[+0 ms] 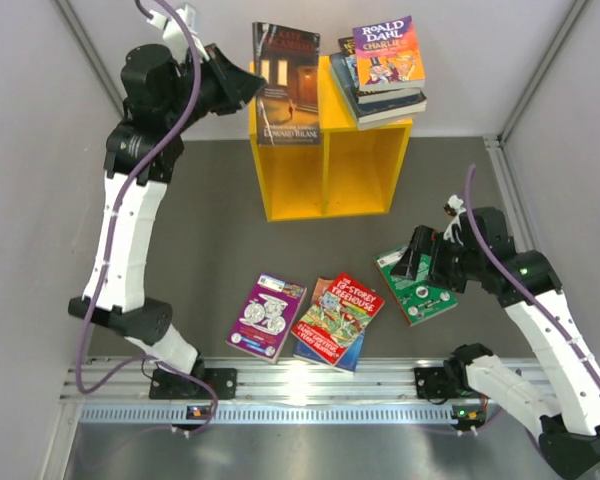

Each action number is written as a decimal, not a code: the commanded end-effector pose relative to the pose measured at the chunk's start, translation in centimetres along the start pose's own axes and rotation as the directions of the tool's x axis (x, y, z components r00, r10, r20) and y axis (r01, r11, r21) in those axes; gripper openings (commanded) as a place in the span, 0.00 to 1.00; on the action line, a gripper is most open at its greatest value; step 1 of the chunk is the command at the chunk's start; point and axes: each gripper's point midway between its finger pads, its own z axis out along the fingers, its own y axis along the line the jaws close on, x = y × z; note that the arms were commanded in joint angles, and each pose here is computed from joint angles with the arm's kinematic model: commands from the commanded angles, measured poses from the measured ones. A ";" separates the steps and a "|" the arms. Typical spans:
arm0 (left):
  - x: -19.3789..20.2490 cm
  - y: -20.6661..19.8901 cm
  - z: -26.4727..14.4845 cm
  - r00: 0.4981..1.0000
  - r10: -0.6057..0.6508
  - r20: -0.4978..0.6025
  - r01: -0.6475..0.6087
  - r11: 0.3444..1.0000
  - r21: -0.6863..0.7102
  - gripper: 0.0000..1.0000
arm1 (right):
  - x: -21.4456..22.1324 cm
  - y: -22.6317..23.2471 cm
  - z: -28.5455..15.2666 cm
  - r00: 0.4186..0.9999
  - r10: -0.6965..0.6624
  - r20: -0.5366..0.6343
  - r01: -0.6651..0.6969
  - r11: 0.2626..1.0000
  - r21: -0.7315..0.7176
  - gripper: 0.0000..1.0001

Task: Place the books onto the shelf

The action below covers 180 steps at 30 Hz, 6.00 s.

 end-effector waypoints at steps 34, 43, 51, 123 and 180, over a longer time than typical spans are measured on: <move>2.3 18.2 10.5 0.963 -0.248 -0.108 0.243 0.968 -0.061 0.57 | -2.0 -0.8 0.4 0.997 -0.014 0.069 0.011 0.999 0.043 1.00; 2.5 18.0 10.4 0.962 -0.246 -0.116 0.241 0.969 -0.057 0.62 | -1.9 -0.8 1.0 0.998 0.008 0.064 -0.011 0.999 0.037 1.00; -1.3 18.4 6.8 0.991 -0.126 0.031 0.130 0.958 -0.256 0.64 | -1.5 -0.9 0.9 0.997 0.017 0.071 -0.019 0.999 0.028 1.00; 20.1 3.7 -19.9 0.911 -0.324 -0.255 0.325 0.945 -0.039 0.73 | 0.9 8.0 2.9 0.990 -0.143 -0.011 0.123 0.888 -0.442 0.00; 26.5 -3.7 -13.0 0.819 -0.203 -0.537 0.349 0.919 0.184 0.62 | -2.3 18.0 -2.7 0.983 -0.174 0.060 0.153 0.594 -0.790 0.00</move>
